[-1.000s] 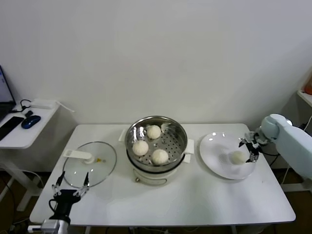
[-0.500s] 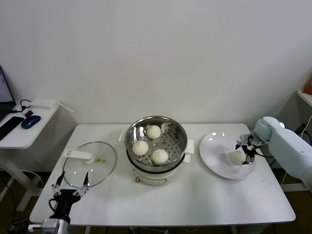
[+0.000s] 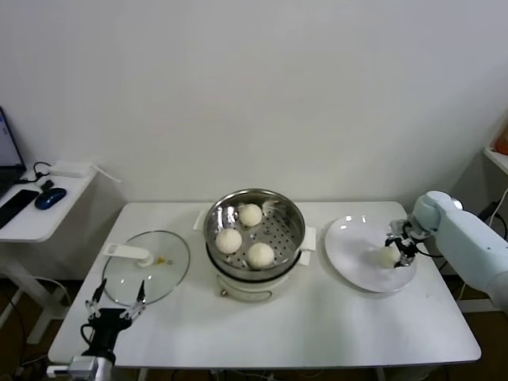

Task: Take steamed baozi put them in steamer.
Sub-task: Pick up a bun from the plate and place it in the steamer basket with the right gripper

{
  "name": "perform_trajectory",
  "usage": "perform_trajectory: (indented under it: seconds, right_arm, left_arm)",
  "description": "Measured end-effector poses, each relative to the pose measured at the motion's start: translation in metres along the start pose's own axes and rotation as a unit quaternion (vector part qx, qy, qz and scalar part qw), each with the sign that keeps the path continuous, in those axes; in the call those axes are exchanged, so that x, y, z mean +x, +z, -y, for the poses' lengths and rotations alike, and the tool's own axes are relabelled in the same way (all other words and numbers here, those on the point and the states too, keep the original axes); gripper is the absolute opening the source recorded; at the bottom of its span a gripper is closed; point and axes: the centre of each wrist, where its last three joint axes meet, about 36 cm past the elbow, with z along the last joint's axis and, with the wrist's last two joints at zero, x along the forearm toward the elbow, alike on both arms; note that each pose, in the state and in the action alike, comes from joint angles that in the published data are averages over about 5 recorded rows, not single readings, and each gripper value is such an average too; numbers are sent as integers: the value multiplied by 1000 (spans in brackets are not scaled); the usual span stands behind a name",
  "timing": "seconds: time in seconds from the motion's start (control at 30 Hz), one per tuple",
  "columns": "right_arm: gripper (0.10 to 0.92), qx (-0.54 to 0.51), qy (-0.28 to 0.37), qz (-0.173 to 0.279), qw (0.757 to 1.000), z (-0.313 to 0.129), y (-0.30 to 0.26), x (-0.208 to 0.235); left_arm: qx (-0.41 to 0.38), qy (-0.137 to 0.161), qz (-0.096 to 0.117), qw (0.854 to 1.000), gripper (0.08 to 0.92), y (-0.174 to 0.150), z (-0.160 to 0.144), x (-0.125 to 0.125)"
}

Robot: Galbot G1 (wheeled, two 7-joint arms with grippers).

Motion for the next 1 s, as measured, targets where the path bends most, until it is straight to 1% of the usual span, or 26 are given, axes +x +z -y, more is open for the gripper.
perform_trajectory:
  seconds: [0.3,0.57,0.73,1.0]
  right_arm:
    - [670,-1,2,3,1000,2,-1,6]
    - [670,-6,11,17,1000,12,-2,28]
    - [670,-8,20,30,999,24,-6,57]
    - [670,5,39,59,997,56,-34,122]
  left_arm:
    - [0,-1,-1,1000,823,0,0,1]
    - [5,1,1,1000,823,-1,5,2]
    - [6,2,5,1000,823,-4,8,1]
    - [9,4,10,1000,823,-6,9,-3]
